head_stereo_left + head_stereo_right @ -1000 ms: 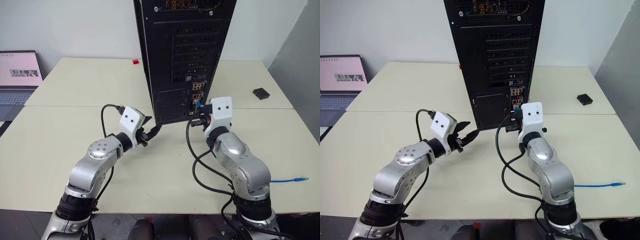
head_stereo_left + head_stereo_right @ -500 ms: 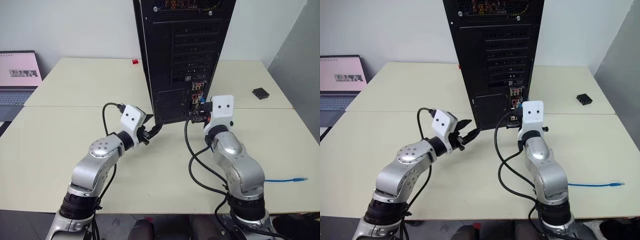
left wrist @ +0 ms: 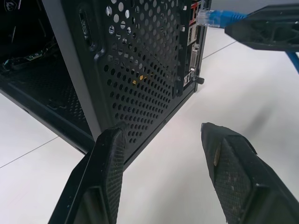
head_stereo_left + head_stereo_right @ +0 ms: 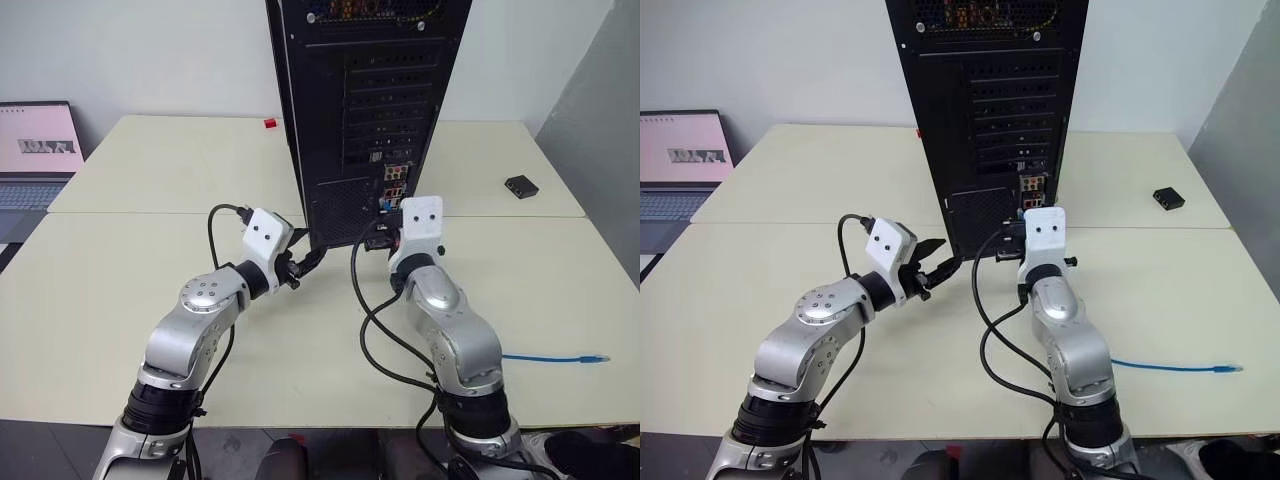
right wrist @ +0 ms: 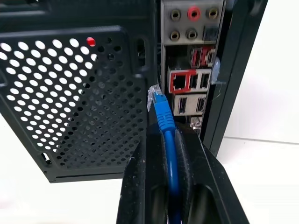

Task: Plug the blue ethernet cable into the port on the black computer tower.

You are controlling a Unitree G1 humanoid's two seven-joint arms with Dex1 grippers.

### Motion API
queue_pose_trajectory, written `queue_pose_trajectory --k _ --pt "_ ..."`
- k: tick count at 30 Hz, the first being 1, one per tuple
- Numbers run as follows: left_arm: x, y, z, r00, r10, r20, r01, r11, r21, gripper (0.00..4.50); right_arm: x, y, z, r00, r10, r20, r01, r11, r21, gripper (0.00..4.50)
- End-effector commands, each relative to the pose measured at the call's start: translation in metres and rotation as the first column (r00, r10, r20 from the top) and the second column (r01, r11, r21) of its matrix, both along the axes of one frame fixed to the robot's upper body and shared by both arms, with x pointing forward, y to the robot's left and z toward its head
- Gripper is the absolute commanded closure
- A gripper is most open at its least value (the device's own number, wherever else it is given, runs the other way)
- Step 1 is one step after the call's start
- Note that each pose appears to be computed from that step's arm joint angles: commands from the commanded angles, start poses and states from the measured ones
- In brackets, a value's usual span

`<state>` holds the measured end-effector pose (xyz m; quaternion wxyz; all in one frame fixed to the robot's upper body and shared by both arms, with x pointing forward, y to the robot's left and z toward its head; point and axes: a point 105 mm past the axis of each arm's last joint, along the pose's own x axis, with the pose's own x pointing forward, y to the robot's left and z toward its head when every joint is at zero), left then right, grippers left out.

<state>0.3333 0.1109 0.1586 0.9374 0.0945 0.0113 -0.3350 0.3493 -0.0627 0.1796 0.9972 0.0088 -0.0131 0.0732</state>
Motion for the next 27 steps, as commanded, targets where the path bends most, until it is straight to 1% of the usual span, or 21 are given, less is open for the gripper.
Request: queue_pose_trajectory --k 1,6,15,27 --pt "-0.001 -0.001 0.013 0.998 -0.003 0.058 0.004 1.000 -0.014 1.83 0.005 -0.006 0.021 0.997 -0.026 0.069 0.023 0.999 0.046 4.50" --pt "-0.001 -0.001 0.013 0.998 0.000 0.057 0.001 1.000 -0.016 1.83 0.007 -0.009 0.023 0.997 -0.036 0.071 0.032 0.998 0.052 4.50" --pt "-0.001 -0.002 0.013 0.998 -0.003 0.058 0.004 1.000 -0.015 1.83 0.008 0.000 0.019 0.999 0.003 0.044 -0.006 0.997 0.073 4.50" --pt "-0.001 -0.001 0.014 0.998 -0.002 0.063 0.002 1.000 -0.014 1.83 0.010 0.002 0.013 0.999 0.007 0.031 -0.010 0.997 0.070 4.50"
